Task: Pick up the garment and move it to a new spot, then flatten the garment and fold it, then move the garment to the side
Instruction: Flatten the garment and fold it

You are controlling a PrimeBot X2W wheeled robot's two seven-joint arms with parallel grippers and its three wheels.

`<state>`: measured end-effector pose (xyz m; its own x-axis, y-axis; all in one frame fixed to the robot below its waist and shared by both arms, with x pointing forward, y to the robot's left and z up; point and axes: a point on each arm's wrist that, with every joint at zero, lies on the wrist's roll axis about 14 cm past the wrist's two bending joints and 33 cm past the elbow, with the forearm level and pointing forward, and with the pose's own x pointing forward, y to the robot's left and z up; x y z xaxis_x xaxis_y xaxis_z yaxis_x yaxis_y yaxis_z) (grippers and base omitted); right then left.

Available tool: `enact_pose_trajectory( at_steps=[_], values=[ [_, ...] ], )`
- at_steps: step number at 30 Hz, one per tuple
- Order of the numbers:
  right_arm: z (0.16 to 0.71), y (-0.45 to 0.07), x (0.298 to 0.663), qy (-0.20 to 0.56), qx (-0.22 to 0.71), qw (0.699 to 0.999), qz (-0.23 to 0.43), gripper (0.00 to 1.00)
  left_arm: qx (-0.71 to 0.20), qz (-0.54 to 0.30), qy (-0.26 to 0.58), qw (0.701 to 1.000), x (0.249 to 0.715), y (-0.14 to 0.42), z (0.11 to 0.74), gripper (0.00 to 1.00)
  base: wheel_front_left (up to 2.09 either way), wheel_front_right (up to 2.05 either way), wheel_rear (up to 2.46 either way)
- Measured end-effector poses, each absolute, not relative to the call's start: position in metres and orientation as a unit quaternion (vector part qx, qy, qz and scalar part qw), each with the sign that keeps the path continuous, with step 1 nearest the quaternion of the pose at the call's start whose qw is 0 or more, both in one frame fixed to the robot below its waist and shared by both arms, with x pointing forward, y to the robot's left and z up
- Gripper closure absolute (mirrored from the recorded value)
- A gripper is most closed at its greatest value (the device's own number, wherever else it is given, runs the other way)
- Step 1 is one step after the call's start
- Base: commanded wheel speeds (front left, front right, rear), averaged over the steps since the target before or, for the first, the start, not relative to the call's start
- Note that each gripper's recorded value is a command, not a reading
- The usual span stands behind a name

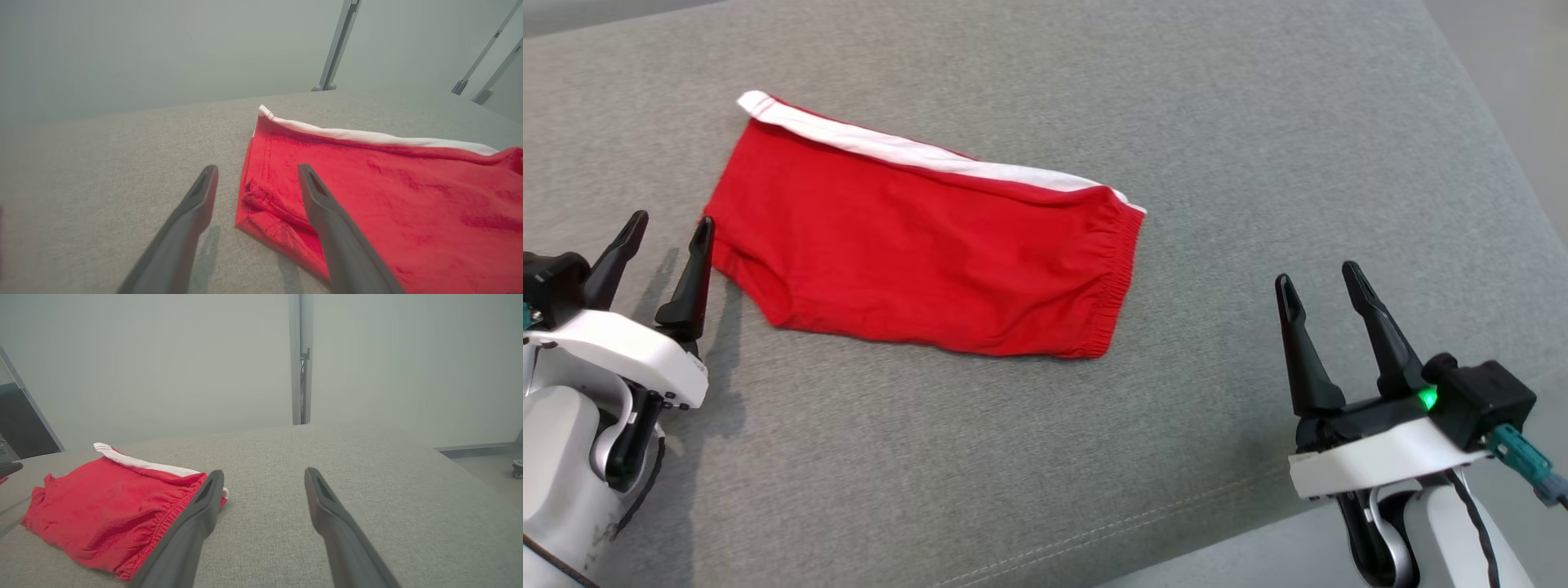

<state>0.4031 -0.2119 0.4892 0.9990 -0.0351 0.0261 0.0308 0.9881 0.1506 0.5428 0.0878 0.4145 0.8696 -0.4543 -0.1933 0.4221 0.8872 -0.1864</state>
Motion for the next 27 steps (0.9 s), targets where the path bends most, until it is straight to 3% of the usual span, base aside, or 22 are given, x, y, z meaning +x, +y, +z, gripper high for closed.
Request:
enact_pose_trajectory(
  at_steps=[16, 17, 19, 20, 27],
  values=[
    [0.489, -0.254, 0.352, -0.003, 0.063, 0.992, -0.105, 0.0, -0.082, -0.216, 0.19, 0.954, 0.575, 0.068, 0.354, 0.0, 0.0, 0.0, 0.0],
    [0.487, -0.255, 0.35, -0.001, 0.063, 0.992, -0.108, 0.0, -0.086, -0.216, 0.198, 0.952, 0.576, 0.066, 0.352, 0.18, 0.0, 0.0, 0.0],
    [0.487, -0.257, 0.348, 0.001, 0.066, 0.992, -0.112, 0.0, -0.088, -0.217, 0.202, 0.951, 0.576, 0.064, 0.351, 0.86, 0.0, 0.0, 0.0],
    [0.487, -0.257, 0.347, 0.0, 0.068, 0.991, -0.114, 0.0, -0.086, -0.219, 0.205, 0.95, 0.574, 0.063, 0.35, 1.0, 0.0, 0.0, 0.0],
    [0.488, -0.251, 0.354, -0.007, 0.077, 0.992, -0.101, 0.0, -0.084, -0.217, 0.243, 0.942, 0.557, 0.066, 0.343, 1.0, 0.0, 0.0, 0.0]
  ],
)
